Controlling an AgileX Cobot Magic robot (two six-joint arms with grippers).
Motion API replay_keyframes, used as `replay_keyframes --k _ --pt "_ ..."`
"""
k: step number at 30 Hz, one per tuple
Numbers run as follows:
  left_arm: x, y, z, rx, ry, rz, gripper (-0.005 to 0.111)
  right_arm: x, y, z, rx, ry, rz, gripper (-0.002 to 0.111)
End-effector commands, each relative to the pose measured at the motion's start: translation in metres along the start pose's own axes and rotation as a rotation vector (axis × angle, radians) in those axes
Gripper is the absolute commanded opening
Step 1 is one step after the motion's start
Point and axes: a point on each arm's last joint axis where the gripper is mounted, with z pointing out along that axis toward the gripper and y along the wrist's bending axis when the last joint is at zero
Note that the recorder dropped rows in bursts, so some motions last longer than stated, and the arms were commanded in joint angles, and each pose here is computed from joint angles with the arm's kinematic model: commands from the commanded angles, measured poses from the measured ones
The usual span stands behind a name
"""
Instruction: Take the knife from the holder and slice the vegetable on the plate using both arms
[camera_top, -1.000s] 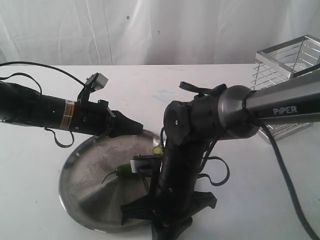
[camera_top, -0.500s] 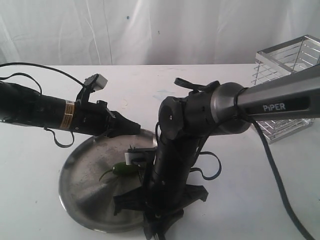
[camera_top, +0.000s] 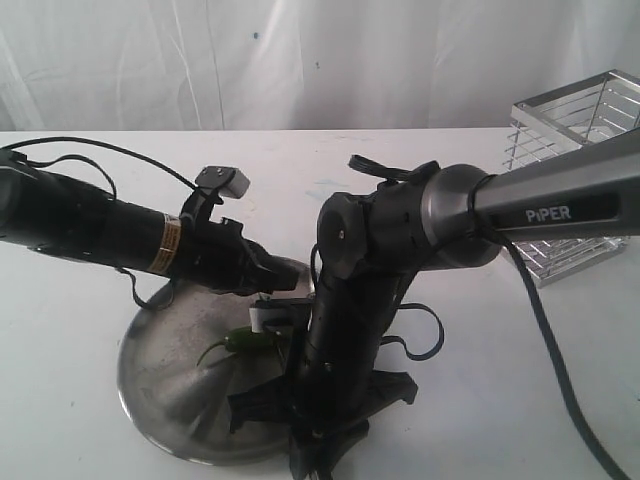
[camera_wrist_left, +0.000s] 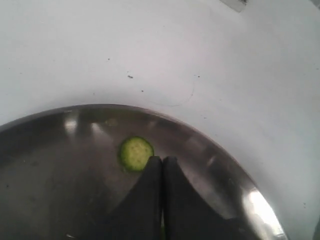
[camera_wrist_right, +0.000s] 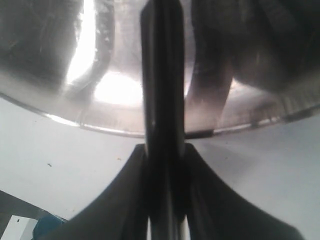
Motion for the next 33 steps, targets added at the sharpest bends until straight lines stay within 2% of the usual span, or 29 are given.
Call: replay_keyframes --k 1,5,17,27,33 --pt "0.001 0.001 0.000 -0.051 0.009 0.015 0.000 0.000 0.001 -0.002 -0.007 -0.002 -0.012 0.000" --pt "0.005 0.003 0.003 -0.042 0.021 0.005 0.000 -0.002 0.001 -0.002 -0.009 -0.027 -0.010 0.000" --pt "0.041 0.023 0.029 -0.033 0.131 -0.065 0.000 -0.004 0.001 -0.002 -0.009 -0.046 -0.007 0.000" --pt "0.060 0.033 0.039 -0.044 0.200 -0.076 0.000 -0.007 0.000 -0.002 -0.007 -0.081 0.003 0.000" --pt "0.062 0.033 0.039 -0.048 0.219 -0.074 0.000 -0.007 -0.009 -0.003 0.101 -0.086 -0.002 0.000"
